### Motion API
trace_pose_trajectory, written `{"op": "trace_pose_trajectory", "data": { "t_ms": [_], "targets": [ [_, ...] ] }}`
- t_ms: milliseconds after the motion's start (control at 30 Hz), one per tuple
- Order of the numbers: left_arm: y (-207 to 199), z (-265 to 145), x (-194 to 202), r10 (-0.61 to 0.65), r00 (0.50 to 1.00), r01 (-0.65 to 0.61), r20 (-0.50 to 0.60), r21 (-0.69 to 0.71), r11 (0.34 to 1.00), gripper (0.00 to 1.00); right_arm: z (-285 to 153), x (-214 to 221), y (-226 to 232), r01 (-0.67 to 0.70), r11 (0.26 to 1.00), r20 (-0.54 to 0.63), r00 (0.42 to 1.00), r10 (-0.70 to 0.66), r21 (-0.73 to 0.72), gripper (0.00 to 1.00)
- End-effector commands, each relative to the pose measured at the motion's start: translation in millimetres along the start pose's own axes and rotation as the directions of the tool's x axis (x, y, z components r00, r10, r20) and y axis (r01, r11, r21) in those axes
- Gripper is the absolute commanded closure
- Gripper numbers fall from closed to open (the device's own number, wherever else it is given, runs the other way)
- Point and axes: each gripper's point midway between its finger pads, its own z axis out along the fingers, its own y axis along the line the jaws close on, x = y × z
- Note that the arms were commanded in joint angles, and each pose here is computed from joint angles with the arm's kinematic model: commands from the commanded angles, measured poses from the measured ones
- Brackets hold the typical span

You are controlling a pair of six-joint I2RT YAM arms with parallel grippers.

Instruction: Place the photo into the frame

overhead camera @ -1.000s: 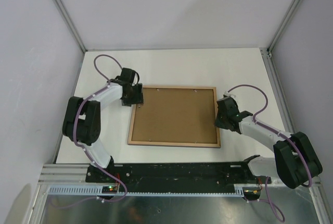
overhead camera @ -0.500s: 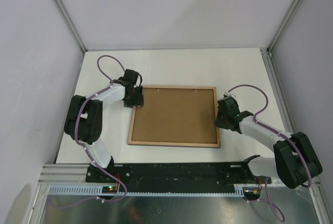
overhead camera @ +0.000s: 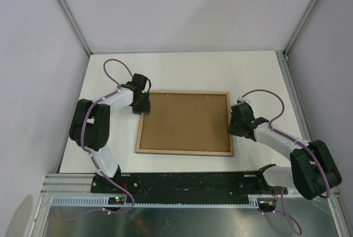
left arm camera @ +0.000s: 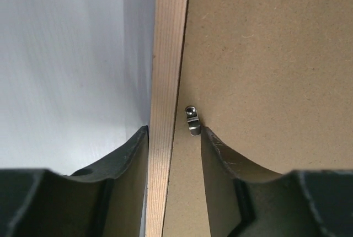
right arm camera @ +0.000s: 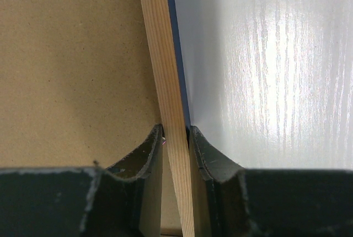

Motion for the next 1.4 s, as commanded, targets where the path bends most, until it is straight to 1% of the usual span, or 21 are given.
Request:
{"op": "trace_pose_trajectory", "data": {
  "t_ms": [0,133,267,400,500,733,800,833,1000,1067,1200,1367],
  "targets": [
    [10,8,-3,-0.010,1.000,0.010,0.005,-0.055,0.998,0.61,-4,-9,1,0.011,1.000,0.027,1.000,-0.011,-0.002,1.00],
    [14,9,-4,-0.017,1.000,0.017,0.002,-0.059,0.998,0.78,-5,-10,1,0.012,1.000,0.028,1.000,-0.012,-0.004,1.00],
    [14,11,-5,-0.021,1.000,0.021,-0.002,-0.055,0.998,0.91,-6,-10,0,0.011,1.000,0.029,1.000,-0.011,-0.003,1.00],
    [12,13,-4,-0.025,1.000,0.025,-0.010,-0.050,0.998,0.97,-6,-11,-1,0.010,1.000,0.030,1.000,-0.010,-0.001,1.00],
    [11,14,-2,-0.031,0.999,0.030,-0.017,-0.041,0.999,0.99,-6,-11,-1,0.011,1.000,0.029,1.000,-0.011,-0.002,1.00],
    [10,13,-1,-0.035,0.999,0.035,-0.017,-0.040,0.999,1.00,-6,-11,2,0.009,1.000,0.030,1.000,-0.008,-0.016,1.00],
    [9,12,-2,-0.034,0.999,0.033,-0.016,-0.033,0.999,0.97,-6,-12,2,0.007,1.000,0.031,0.999,-0.006,-0.017,1.00],
    [8,12,-2,-0.031,0.999,0.030,-0.017,-0.025,0.999,0.94,-5,-11,2,0.006,1.000,0.029,1.000,-0.005,-0.016,1.00],
    [-2,0,-13,-0.011,1.000,0.010,0.014,0.028,1.000,0.73,-5,-11,2,0.006,1.000,0.029,1.000,-0.006,-0.015,1.00],
    [-5,-2,-16,0.004,1.000,-0.005,0.022,0.041,0.999,0.67,-5,-12,3,0.006,1.000,0.030,1.000,-0.006,-0.019,1.00],
    [-7,0,-18,0.024,1.000,-0.025,0.018,0.056,0.998,0.62,-4,-11,3,0.007,1.000,0.029,1.000,-0.006,-0.021,1.00],
    [-3,7,-18,0.034,0.999,-0.034,0.007,0.031,0.999,0.60,-5,-11,3,0.008,1.000,0.028,1.000,-0.008,-0.018,1.00]
  ]
}}
